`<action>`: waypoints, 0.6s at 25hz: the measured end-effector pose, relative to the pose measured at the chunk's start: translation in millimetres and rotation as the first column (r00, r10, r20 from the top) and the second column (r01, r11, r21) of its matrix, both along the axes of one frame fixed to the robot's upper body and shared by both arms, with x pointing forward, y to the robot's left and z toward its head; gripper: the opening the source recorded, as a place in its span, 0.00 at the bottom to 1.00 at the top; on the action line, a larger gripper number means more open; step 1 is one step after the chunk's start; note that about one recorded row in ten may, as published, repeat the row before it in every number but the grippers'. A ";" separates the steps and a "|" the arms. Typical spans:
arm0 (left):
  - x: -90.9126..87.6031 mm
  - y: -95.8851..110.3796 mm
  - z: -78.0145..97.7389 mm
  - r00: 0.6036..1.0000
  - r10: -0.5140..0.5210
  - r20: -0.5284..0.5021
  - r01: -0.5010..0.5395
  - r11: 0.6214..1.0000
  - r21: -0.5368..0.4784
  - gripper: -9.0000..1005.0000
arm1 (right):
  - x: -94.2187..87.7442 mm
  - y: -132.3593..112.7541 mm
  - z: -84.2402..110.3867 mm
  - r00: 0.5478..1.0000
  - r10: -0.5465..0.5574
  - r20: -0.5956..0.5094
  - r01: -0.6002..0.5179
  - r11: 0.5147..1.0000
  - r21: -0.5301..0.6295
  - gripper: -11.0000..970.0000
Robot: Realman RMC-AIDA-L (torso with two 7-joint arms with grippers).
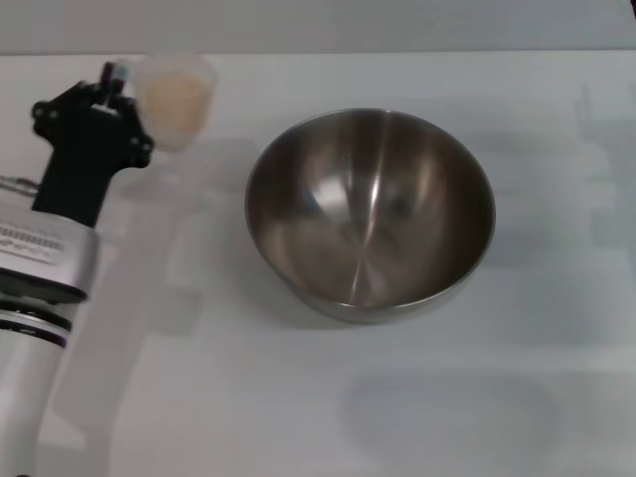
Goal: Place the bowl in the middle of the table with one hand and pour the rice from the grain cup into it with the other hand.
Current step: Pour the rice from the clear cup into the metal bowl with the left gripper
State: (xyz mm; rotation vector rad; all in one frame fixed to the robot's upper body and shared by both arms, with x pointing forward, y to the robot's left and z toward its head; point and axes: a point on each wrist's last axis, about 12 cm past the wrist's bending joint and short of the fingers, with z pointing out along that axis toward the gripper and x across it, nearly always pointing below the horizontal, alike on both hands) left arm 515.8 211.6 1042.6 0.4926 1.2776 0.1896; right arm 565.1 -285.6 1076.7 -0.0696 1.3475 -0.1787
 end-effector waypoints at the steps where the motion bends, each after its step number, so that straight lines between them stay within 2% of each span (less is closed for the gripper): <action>1: 0.0 0.0 0.0 1.000 0.000 0.000 0.000 1.000 0.000 0.03 | 0.0 0.0 0.0 1.000 0.000 0.000 0.000 1.000 0.000 0.66; 4: -2.5 -14.3 6.0 0.997 -0.027 0.075 0.016 0.990 0.143 0.03 | 0.3 -1.2 -0.9 1.000 -0.003 -0.001 0.003 1.000 -0.007 0.66; 9: -7.4 -33.6 10.9 0.982 -0.074 0.176 0.001 0.923 0.384 0.03 | 2.9 -0.6 -0.3 1.000 -0.001 0.008 0.002 1.000 -0.020 0.66; 10: -10.7 -40.0 11.3 0.973 -0.101 0.209 -0.010 0.883 0.470 0.03 | 4.1 0.1 0.0 1.000 0.001 0.008 -0.001 1.000 -0.022 0.66; 11: -10.7 -40.0 11.3 0.973 -0.101 0.209 -0.010 0.883 0.470 0.03 | 4.1 0.1 0.0 1.000 0.001 0.008 -0.001 1.000 -0.022 0.66; 14: -16.2 -47.5 9.2 0.958 -0.143 0.250 -0.036 0.803 0.595 0.03 | 5.0 0.5 0.6 1.000 0.002 0.010 -0.002 1.000 -0.023 0.66; 15: -19.7 -51.8 6.0 0.948 -0.174 0.266 -0.055 0.734 0.677 0.03 | 5.3 0.6 1.2 1.000 0.003 0.014 -0.002 1.000 -0.024 0.66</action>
